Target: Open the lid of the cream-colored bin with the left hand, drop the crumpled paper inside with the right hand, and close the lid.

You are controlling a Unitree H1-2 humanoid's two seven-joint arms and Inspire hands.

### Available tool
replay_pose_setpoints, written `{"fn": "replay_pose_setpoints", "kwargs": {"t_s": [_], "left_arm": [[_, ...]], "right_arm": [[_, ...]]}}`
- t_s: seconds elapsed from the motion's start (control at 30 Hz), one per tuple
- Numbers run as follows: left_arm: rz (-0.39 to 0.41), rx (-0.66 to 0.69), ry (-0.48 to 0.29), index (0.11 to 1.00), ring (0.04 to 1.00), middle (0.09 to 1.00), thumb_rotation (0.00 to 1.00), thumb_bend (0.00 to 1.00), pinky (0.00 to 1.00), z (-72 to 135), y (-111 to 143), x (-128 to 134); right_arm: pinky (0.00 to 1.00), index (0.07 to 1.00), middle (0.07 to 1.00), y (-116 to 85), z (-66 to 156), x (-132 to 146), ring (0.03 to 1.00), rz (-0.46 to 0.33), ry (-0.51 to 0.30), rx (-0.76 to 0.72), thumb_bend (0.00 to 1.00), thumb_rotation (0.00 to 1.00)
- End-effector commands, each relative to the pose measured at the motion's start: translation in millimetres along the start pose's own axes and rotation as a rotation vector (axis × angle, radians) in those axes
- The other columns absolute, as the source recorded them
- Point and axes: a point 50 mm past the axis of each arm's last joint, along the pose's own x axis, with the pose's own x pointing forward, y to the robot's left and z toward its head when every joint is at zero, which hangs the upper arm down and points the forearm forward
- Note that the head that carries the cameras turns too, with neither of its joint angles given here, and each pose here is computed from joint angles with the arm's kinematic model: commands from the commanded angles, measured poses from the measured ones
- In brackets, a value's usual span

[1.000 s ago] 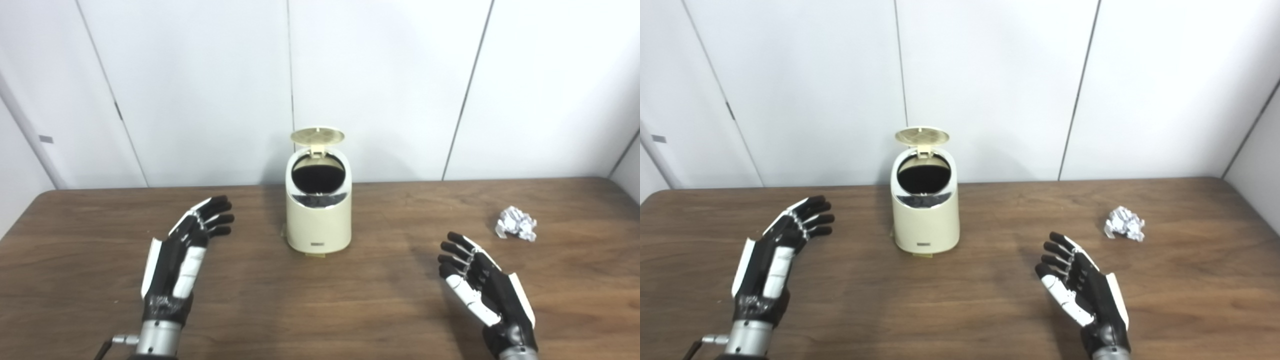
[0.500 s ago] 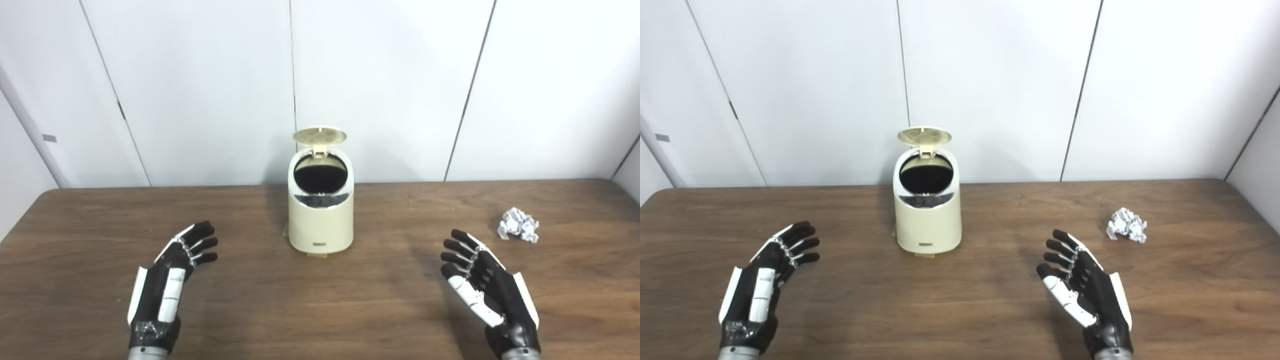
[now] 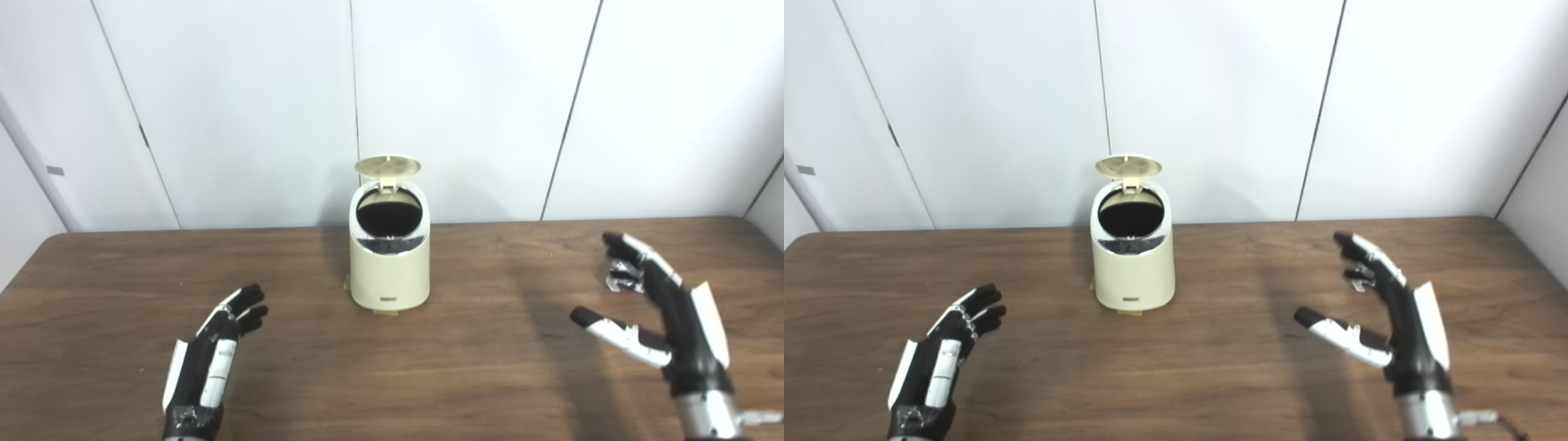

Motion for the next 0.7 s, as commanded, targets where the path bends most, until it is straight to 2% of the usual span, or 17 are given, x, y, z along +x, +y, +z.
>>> {"fn": "replay_pose_setpoints", "kwargs": {"t_s": [0.0,0.1,0.27,0.37,0.5,0.67], "left_arm": [[-0.001,0.014,-0.061,0.867,0.809,0.846,0.90,0.69,0.84,8.7,-0.8,4.4],[-0.003,0.024,-0.061,0.868,0.814,0.848,0.90,0.69,0.85,8.3,-1.3,3.7],[-0.004,0.035,-0.058,0.869,0.816,0.850,0.90,0.69,0.86,6.3,-0.5,2.3],[-0.002,0.038,-0.057,0.863,0.808,0.847,0.90,0.69,0.85,6.0,-0.2,1.9],[0.000,0.046,-0.058,0.867,0.827,0.854,0.91,0.69,0.88,5.1,0.7,2.1],[0.008,0.058,-0.061,0.859,0.824,0.844,0.92,0.69,0.87,3.3,1.5,3.0]], "right_arm": [[0.71,0.813,0.852,-16.9,14.6,16.7,0.838,-0.036,-0.060,-0.080,0.95,0.49],[0.75,0.827,0.863,-31.3,13.0,32.0,0.855,-0.041,-0.053,-0.159,0.96,0.46],[0.72,0.834,0.870,-53.3,7.2,59.0,0.843,-0.032,0.005,-0.278,1.00,0.42],[0.66,0.831,0.836,-62.8,5.2,74.0,0.820,-0.012,0.042,-0.403,1.00,0.37],[0.54,0.811,0.768,-71.2,3.3,92.3,0.707,0.014,0.083,-0.568,1.00,0.35],[0.52,0.785,0.742,-74.9,-4.2,108.8,0.703,0.064,0.116,-0.702,1.00,0.32]]}}
